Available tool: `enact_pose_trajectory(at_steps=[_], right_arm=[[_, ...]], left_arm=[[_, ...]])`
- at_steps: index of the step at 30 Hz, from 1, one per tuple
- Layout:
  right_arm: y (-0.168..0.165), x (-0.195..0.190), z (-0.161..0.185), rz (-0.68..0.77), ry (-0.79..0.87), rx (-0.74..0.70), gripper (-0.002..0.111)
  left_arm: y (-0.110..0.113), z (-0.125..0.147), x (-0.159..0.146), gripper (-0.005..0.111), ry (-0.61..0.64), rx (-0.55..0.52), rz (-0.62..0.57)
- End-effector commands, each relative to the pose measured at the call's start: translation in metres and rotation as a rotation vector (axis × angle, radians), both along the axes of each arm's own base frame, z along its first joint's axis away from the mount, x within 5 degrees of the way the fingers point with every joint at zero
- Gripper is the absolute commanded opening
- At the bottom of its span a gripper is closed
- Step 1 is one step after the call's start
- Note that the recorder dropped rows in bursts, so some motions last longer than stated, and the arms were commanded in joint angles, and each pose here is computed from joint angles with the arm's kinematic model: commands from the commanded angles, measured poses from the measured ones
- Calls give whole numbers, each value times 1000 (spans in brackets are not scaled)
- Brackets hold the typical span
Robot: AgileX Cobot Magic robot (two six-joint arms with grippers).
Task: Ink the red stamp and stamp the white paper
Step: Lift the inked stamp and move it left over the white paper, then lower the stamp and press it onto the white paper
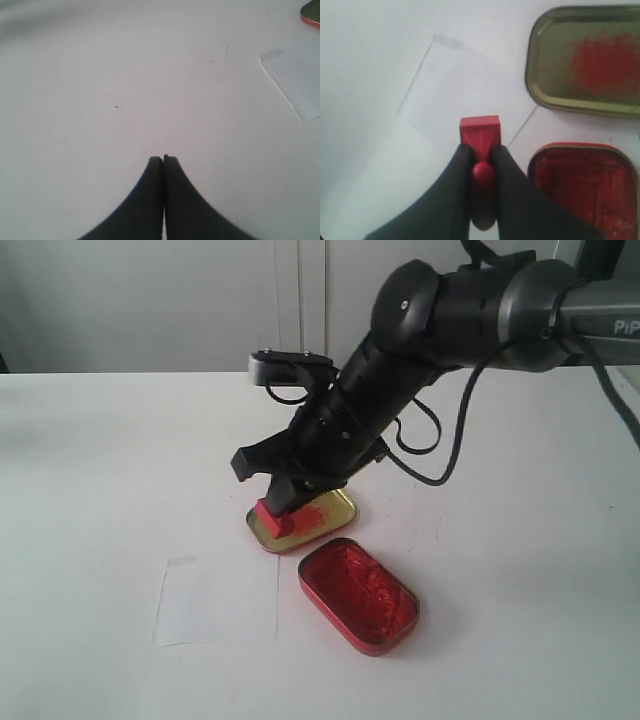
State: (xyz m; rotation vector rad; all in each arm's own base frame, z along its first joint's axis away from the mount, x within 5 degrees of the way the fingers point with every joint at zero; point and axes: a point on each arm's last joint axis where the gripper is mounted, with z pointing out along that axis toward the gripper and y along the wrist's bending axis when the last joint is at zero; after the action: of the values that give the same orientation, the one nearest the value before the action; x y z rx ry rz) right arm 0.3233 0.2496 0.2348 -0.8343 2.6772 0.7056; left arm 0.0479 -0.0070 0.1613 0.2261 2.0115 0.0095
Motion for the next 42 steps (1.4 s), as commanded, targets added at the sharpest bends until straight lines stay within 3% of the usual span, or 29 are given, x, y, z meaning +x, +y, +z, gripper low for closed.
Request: enact_pose_trajectory(at_steps=[1, 11, 16, 29, 42], right_arm=[[23, -9, 16, 53, -104, -51, 0], [62, -35, 50, 152, -246, -139, 0], [77, -38, 51, 210, -202, -206, 0], [123, -29, 1, 314, -170, -359, 0], [129, -20, -32, 318, -150, -423, 0]], left_arm=[[0, -3, 0, 0, 7, -2, -5], [0, -3, 0, 0, 7, -2, -5], [0, -3, 0, 0, 7, -2, -5], [0, -3, 0, 0, 7, -2, -5], [0, -3, 0, 0, 7, -2, -5]])
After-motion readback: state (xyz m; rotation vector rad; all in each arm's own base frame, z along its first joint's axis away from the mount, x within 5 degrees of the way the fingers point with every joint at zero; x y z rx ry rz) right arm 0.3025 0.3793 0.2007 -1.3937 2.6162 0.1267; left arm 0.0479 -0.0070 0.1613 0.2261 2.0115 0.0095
